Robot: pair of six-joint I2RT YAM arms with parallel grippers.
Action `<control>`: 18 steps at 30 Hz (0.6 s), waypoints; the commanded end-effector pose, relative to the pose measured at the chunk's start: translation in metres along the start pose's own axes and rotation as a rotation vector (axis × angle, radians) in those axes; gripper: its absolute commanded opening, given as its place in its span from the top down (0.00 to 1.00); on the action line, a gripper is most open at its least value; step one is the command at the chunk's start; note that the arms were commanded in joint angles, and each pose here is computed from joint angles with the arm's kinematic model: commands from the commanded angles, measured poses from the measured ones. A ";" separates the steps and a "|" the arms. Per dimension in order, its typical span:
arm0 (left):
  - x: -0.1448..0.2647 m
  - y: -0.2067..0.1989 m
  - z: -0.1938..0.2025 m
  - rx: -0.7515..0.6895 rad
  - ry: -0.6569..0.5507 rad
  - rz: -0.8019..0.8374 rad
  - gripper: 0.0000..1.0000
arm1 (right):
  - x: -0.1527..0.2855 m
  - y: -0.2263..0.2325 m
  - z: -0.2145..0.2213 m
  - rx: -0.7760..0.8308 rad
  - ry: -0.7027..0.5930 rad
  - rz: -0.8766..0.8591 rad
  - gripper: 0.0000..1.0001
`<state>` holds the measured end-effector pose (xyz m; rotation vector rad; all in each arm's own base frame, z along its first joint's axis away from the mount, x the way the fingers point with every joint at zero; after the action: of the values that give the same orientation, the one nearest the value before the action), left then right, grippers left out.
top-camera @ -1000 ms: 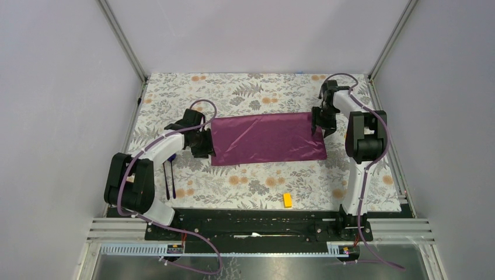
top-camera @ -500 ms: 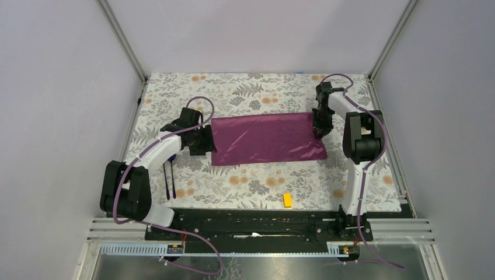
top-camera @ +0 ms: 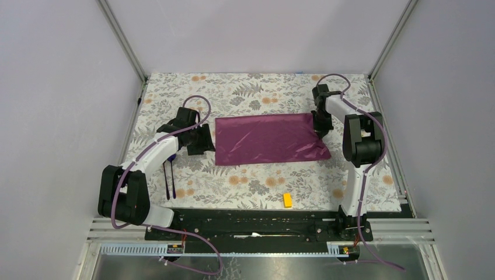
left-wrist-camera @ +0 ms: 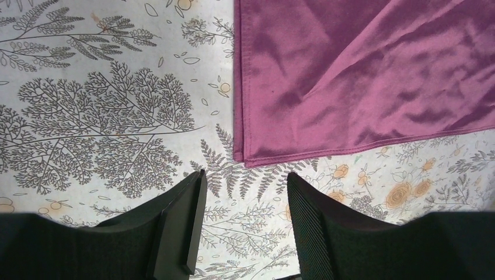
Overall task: Fold the napkin into a case and place the utensils inside
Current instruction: Fold the rectangle-folded napkin at the center of the board.
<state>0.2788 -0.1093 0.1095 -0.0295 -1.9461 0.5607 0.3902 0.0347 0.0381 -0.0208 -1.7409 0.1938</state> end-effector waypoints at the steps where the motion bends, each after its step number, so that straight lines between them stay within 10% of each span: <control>1: 0.007 -0.018 -0.012 0.007 -0.032 0.084 0.41 | 0.006 -0.044 0.011 0.006 0.007 0.195 1.00; 18: 0.012 -0.027 -0.006 0.024 -0.021 0.156 0.41 | 0.053 -0.016 -0.007 0.082 -0.101 0.241 1.00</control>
<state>0.2755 -0.1227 0.1166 -0.1115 -1.9161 0.6415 0.3877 -0.0111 0.0582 -0.2109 -1.7562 0.4117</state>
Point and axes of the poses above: each gripper's point midway between its finger pads, its own x axis back along the fingers, its own y axis along the line the jaws close on, z = x × y, the point moved 3 cm from there along x, back along the fingers, and after that the axes turned 9 degrees about x, right-handed, at the moved point
